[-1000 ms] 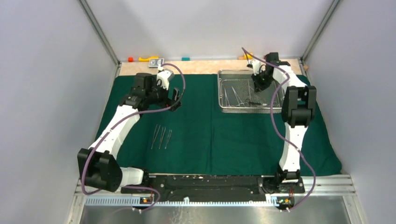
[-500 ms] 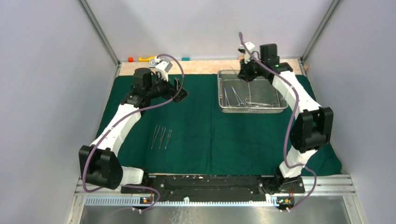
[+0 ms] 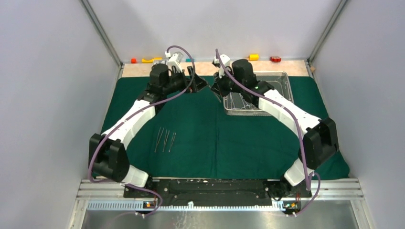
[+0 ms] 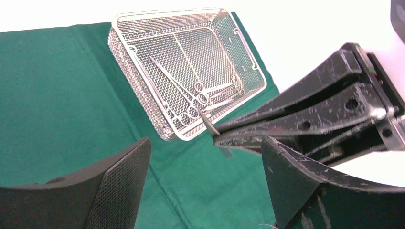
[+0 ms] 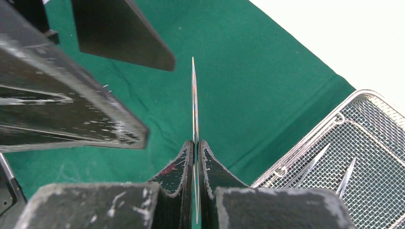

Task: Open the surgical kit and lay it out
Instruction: Place the medical item in the surgical kit.

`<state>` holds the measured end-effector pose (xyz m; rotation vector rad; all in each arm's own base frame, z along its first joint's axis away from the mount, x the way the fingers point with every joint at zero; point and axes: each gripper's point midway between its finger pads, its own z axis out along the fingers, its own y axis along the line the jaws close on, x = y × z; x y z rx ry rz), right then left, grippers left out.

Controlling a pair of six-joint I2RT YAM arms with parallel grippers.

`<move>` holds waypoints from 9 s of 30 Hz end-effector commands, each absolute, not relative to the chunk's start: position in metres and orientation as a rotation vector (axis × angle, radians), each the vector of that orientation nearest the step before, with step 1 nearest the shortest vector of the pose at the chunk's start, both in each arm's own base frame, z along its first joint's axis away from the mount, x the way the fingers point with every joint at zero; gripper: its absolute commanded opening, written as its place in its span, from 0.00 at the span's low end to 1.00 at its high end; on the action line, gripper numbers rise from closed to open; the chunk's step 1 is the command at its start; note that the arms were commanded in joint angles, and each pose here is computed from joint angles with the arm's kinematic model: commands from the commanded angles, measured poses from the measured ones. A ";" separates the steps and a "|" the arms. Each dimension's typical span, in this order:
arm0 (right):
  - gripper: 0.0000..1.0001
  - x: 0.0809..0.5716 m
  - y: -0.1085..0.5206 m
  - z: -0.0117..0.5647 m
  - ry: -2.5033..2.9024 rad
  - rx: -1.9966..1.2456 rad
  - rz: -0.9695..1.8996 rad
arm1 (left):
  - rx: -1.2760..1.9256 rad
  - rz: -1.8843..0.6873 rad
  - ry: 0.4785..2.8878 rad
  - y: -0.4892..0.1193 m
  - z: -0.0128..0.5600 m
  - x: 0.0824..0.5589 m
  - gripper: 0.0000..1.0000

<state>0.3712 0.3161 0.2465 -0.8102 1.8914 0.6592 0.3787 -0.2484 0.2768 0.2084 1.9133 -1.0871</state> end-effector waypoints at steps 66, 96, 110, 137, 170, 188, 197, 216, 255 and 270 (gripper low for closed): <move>0.52 0.241 0.339 0.265 1.469 -1.283 1.213 | 1.066 -1.394 1.237 -0.263 0.340 0.243 0.00; 0.00 0.313 0.334 0.273 1.707 -0.836 0.935 | 0.433 -1.106 1.644 -0.262 0.328 0.334 0.78; 0.00 0.328 0.330 0.262 1.793 -0.738 0.841 | 0.317 -1.083 1.819 -0.285 0.307 0.357 0.60; 0.04 0.330 0.334 0.254 1.821 -0.753 0.848 | 0.336 -1.069 1.853 -0.294 0.290 0.353 0.23; 0.51 0.317 0.273 0.245 1.710 -0.952 0.569 | 0.586 -0.634 2.313 -0.206 0.157 0.274 0.22; 0.52 0.341 0.211 0.213 1.796 -0.818 0.476 | 0.215 -0.618 2.669 -0.146 0.071 0.257 0.15; 0.51 0.343 0.207 0.202 1.824 -0.809 0.478 | 0.270 -0.559 2.756 -0.140 0.060 0.259 0.15; 0.50 0.346 0.202 0.192 1.853 -0.808 0.465 | 0.194 -0.559 2.839 -0.133 0.046 0.265 0.22; 0.50 0.348 0.200 0.184 1.872 -0.814 0.452 | 0.057 -0.583 2.904 -0.131 0.024 0.266 0.28; 0.50 0.350 0.200 0.188 1.864 -0.810 0.451 | 0.076 -0.577 2.856 -0.129 0.039 0.269 0.42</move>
